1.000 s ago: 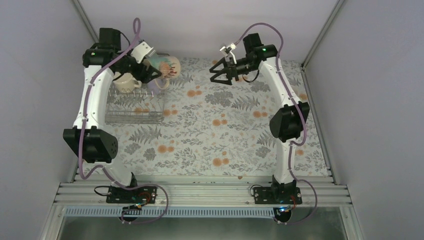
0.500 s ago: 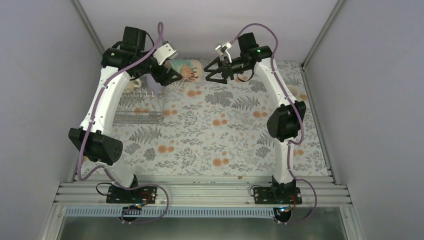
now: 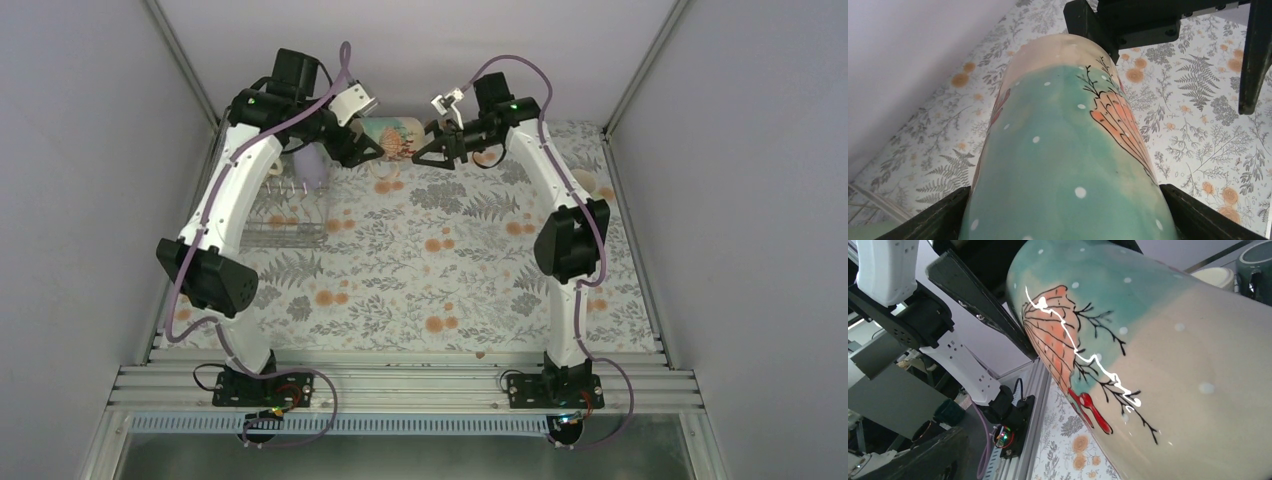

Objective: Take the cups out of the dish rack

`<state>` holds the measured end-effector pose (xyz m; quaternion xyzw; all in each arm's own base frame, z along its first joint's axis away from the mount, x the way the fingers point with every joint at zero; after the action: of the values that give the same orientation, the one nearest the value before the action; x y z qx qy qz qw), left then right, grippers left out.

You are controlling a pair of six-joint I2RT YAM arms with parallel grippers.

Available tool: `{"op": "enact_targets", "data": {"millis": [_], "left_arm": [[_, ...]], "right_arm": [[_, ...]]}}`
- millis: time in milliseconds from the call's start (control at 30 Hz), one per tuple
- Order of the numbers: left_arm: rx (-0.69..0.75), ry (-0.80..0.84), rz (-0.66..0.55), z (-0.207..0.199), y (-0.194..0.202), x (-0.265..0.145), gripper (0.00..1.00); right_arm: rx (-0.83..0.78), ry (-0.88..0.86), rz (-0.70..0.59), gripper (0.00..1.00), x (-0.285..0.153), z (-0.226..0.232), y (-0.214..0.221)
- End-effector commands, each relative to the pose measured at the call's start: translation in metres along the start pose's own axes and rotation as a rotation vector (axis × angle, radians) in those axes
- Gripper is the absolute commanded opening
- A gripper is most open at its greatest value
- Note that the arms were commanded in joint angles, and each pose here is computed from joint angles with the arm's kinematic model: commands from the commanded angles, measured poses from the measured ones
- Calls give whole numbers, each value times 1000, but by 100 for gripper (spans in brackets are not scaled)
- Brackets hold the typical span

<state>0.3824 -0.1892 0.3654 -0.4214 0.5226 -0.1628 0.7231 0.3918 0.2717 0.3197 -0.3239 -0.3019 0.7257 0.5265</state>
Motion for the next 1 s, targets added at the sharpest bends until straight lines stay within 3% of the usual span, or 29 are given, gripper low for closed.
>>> {"op": "enact_targets", "data": {"millis": [0,167,533,600,667,833,900,967], "left_arm": [[67,1,-129,2,-33,-5,53],[83,17,-138,1,-46,4,55],[92,165,-101,-30,-43,44,59],[93,177,-78,-34,-39,54,61],[91,175,-67,-33,-37,58,63],[91,136,-46,-27,-35,59,83],[91,104,-24,-24,-32,57,99],[91,64,-13,-19,-28,51,100]], "right_arm": [[-56,-98,-49,92,-6,34,-17],[-19,-147,-64,61,-8,44,-19],[-17,-213,-73,34,-11,64,-26],[-23,-216,-74,22,-12,69,-26],[-33,-206,-74,4,-13,74,-26],[-66,-178,-76,3,-18,90,-28],[-86,-114,-80,3,-23,92,-31],[-98,-33,-88,3,-32,88,-35]]}}
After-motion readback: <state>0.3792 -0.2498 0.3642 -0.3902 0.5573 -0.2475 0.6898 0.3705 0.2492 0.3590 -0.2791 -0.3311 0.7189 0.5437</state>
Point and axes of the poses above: each gripper's point midway between its finger pads, its own x axis out along the fingers, its own z axis along the line the jaws close on, y = z × x, the point moved 4 cm from there along -x, back along the fingers, and after that the axes turned 7 degrees about x, right-handed, at the moved point
